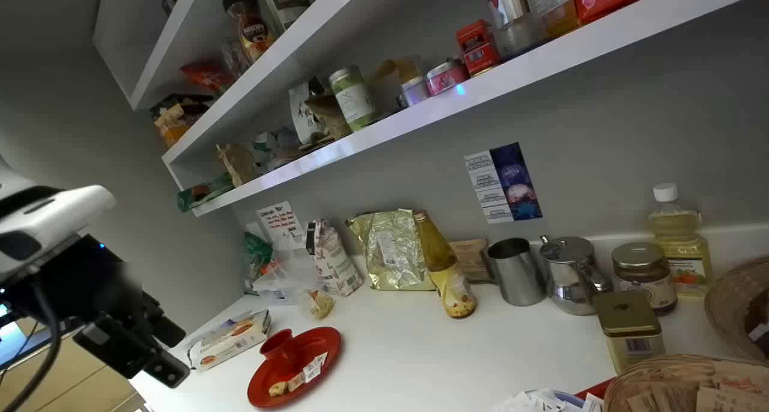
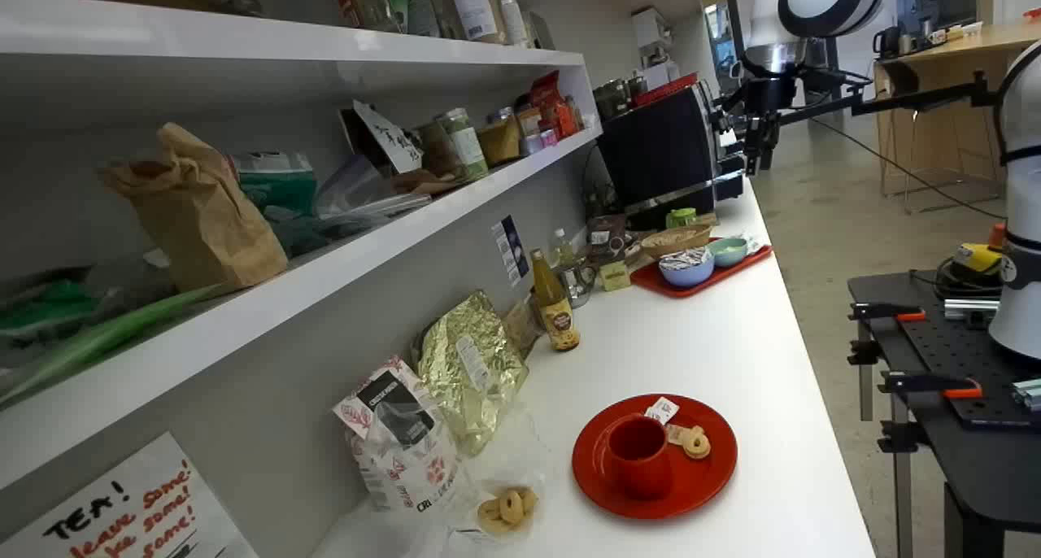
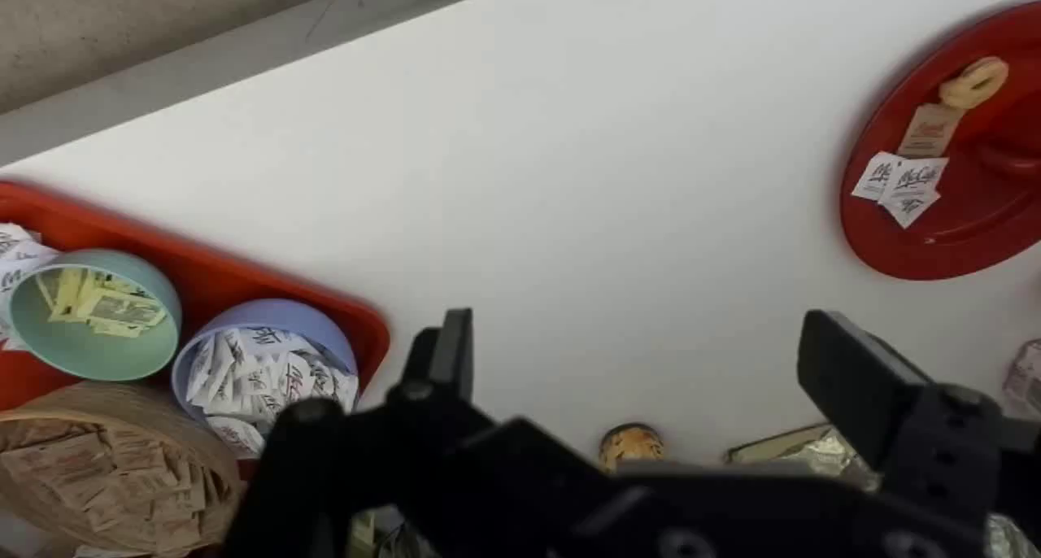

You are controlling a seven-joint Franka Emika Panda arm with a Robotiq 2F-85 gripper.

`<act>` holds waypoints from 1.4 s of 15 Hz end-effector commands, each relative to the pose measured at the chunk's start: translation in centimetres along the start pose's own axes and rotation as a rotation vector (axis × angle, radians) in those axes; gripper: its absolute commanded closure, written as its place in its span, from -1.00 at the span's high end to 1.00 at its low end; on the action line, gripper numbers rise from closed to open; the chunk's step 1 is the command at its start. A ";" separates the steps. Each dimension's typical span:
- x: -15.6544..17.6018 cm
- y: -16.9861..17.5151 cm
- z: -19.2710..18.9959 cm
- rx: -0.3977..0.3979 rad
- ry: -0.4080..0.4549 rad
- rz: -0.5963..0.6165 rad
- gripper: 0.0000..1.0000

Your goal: Remove the orange cup from the orange plate and put it on the counter

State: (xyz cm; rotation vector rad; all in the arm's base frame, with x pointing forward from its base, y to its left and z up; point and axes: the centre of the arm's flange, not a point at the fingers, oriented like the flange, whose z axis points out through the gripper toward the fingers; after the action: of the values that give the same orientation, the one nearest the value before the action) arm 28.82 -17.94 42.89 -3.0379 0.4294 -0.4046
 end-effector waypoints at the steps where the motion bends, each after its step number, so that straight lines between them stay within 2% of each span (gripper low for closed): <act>1: -0.3 -0.1 0.5 0.003 -0.015 -0.001 1.00; 4: -0.8 -0.3 1.5 0.007 -0.039 -0.002 1.00; 21: -0.8 -0.3 1.5 0.007 -0.042 -0.001 1.00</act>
State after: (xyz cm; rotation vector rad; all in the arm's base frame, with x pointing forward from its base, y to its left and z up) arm 28.55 -17.45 41.23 -3.0342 0.4225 -0.3416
